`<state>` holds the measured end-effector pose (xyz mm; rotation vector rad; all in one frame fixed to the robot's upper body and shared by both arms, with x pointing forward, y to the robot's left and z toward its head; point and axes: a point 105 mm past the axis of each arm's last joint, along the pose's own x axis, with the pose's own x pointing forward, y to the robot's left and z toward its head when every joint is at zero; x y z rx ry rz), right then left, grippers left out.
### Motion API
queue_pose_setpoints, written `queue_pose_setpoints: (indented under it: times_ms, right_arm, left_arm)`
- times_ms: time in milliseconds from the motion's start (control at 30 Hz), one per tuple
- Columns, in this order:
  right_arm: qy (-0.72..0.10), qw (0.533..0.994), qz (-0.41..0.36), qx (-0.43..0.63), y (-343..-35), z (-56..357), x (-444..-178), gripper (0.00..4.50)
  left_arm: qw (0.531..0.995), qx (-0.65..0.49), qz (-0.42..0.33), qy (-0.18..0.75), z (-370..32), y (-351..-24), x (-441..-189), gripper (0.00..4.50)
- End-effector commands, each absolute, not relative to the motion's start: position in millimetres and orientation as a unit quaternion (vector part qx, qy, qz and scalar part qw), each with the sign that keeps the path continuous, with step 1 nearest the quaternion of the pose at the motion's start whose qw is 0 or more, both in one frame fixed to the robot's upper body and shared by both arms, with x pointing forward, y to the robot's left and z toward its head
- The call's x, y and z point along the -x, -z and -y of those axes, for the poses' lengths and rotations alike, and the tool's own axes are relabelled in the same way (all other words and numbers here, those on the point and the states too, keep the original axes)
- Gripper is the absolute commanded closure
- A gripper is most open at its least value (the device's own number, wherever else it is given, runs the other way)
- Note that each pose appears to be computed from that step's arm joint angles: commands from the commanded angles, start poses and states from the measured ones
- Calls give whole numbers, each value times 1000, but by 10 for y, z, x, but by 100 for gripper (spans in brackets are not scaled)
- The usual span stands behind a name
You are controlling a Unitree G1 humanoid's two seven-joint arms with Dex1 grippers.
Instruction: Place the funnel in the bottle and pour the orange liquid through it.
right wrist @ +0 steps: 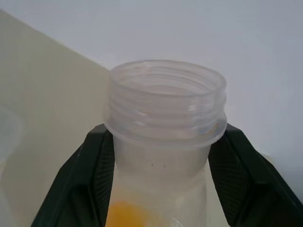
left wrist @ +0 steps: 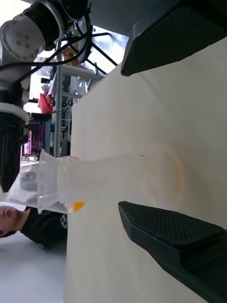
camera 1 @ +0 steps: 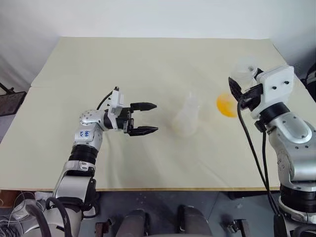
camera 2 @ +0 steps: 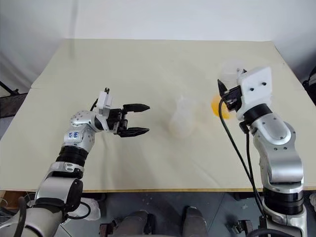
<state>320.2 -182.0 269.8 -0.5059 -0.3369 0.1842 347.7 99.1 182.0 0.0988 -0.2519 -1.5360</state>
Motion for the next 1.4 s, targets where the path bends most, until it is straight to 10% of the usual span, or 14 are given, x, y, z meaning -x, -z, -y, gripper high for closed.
queue_pose_setpoints:
  times_ms: [33, 1400]
  right_arm:
    - [-48, 927, 194, 317, -2854, 1710, -3038, 208]
    - [-28, 698, 221, 681, -2906, 1373, -3108, 208]
  left_arm:
    - [702, -62, 129, 698, -957, -1927, -3504, 0]
    - [676, -63, 126, 724, -809, -1942, -3588, 0]
